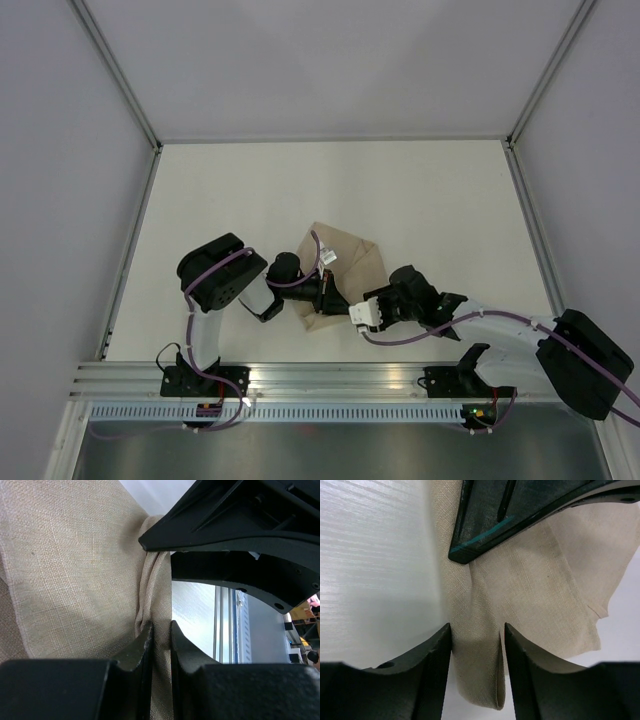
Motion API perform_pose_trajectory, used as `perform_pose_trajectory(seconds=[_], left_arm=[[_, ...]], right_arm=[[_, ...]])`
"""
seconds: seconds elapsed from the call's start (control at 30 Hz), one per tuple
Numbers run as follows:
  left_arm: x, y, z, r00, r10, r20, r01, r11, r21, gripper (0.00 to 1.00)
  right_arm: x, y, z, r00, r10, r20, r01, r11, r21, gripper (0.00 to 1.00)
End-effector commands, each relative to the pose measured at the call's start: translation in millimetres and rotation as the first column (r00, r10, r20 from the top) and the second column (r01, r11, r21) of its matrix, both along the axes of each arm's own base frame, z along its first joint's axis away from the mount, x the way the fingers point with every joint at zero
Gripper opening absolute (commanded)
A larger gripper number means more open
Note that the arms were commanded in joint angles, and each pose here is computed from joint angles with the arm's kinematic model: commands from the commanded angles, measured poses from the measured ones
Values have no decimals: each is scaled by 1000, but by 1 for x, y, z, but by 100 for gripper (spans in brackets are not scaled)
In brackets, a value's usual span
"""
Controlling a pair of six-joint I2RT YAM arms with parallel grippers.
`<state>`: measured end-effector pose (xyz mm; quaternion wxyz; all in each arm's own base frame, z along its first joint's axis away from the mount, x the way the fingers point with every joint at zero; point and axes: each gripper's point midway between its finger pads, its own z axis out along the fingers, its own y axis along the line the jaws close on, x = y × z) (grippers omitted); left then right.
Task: Fold the napkin, place the utensils inside, and roll it up
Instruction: Roll the napkin at the center of the board.
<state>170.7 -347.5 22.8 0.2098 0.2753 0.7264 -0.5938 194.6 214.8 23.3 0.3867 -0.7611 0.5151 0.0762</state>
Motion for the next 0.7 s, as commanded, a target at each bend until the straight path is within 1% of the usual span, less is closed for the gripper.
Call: perform_pose_trajectory(seconds=[0.0,0.07,0.1,0.13,0.2,0.23,0.3,0.33,0.47,0.5,0.67], left_arm=[[-14,8,-14,999,-43,-31,44,998,33,2],[-14,8,-15,999,-38,-35,39,999,37,2],[-13,8,-14,999,-38,-33,39,999,35,2],[-13,8,-14,999,-37,-33,38,999,35,2],[-14,8,-14,999,-37,-37,38,998,39,2],[-13,8,-14,999,-35,-36,36,998,42,2],[-13,8,-16,999,-33,-38,34,998,48,2],[-13,8,-16,999,-31,-39,33,998,50,2],[-14,10,-18,999,-30,-41,32,998,55,2],[-14,9,-17,999,-29,-40,31,998,54,2],[-13,9,-19,999,-29,-43,32,998,58,2]], right_arm=[[7,-7,4,998,-23,57,24,1000,-15,55],[13,-1,15,998,-30,57,31,1000,1,58],[9,-3,14,999,-29,32,29,999,-18,60],[13,5,29,999,-34,34,34,999,9,62],[6,7,37,999,-26,-23,26,1000,9,62],[10,12,51,999,-24,-25,25,999,27,62],[-2,12,56,996,-7,-87,9,1000,22,62],[-3,14,63,995,0,-96,3,999,34,61],[-17,5,57,993,23,-118,-21,1000,18,60],[-17,4,55,993,22,-113,-21,1000,14,58],[-36,-5,38,983,55,-174,-58,998,-9,54]])
